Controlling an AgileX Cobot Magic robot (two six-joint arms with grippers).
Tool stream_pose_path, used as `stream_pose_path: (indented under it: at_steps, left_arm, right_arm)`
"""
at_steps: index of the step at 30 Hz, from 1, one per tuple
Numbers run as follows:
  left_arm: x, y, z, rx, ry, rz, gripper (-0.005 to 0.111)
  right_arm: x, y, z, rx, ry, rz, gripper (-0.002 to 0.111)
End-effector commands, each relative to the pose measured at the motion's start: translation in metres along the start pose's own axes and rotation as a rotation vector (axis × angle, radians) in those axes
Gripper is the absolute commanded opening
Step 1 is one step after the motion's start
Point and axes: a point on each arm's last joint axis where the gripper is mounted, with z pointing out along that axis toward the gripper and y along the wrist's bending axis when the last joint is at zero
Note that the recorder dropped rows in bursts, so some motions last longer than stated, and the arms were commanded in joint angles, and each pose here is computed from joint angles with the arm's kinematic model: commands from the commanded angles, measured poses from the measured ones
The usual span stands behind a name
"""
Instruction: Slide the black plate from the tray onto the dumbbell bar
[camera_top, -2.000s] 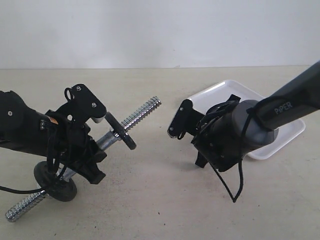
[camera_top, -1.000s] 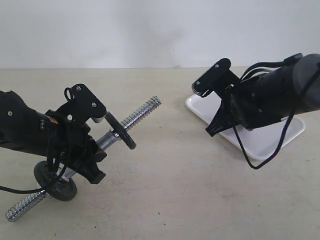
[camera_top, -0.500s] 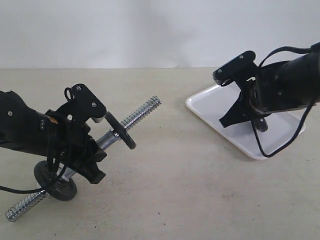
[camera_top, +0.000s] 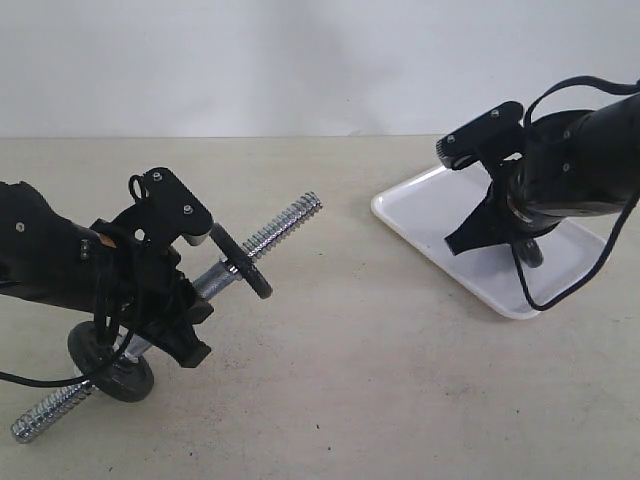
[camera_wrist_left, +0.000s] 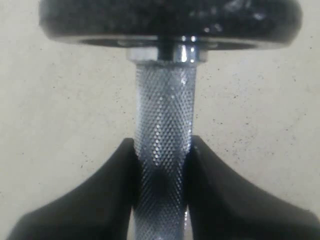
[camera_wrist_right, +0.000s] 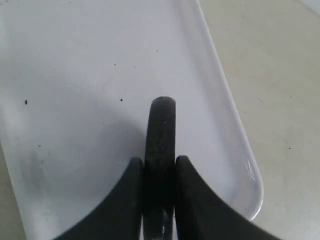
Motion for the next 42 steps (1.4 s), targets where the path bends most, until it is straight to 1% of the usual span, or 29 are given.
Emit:
stream_pose_path:
  at_steps: [1, 6, 11, 21, 24, 26, 29, 32, 36, 42]
  left_arm:
    - [-0.040, 0.038, -0.026, -0.409, -0.365, -0.032, 0.004]
    - [-0.040, 0.038, -0.026, -0.409, -0.365, -0.032, 0.004]
    - [-0.040, 0.038, -0.026, -0.409, -0.365, -0.032, 0.004]
    - [-0.040, 0.037, -0.025, -0.400, -0.358, -0.032, 0.004]
    - [-0.040, 0.037, -0.025, -0.401, -0.358, -0.038, 0.004]
    - [-0.040, 0.037, -0.025, -0.401, -0.358, -0.038, 0.004]
    - [-0.040, 0.037, -0.025, -0.401, -0.358, -0.038, 0.004]
    - [-0.040, 0.037, -0.025, -0.401, -0.358, -0.038, 0.004]
    - [-0.040, 0.037, -0.025, -0.401, -0.358, -0.038, 0.004]
    - [-0.040, 0.037, -0.025, -0.401, -0.358, -0.038, 0.004]
  right_arm:
    - [0.001, -0.005, -0.005, -0.002, 0.010, 0.053, 0.000]
    - [-0.016, -0.016, -0.023, 0.012, -0.062, 0.095, 0.000]
    - [-0.025, -0.020, -0.029, 0.001, -0.078, 0.119, 0.000]
    - [-0.017, -0.031, -0.022, -0.021, -0.014, 0.214, 0.000]
    - [-0.010, -0.028, -0.013, -0.064, 0.038, 0.235, 0.000]
    - [-0.008, -0.024, -0.009, -0.087, 0.056, 0.219, 0.000]
    - [-0.010, -0.023, -0.009, -0.102, 0.042, 0.219, 0.000]
    - [-0.024, -0.030, -0.015, -0.083, 0.029, 0.230, 0.000]
    - [-0.031, -0.028, -0.017, -0.132, 0.021, 0.267, 0.000]
    - [-0.022, -0.018, -0.003, -0.161, 0.096, 0.216, 0.000]
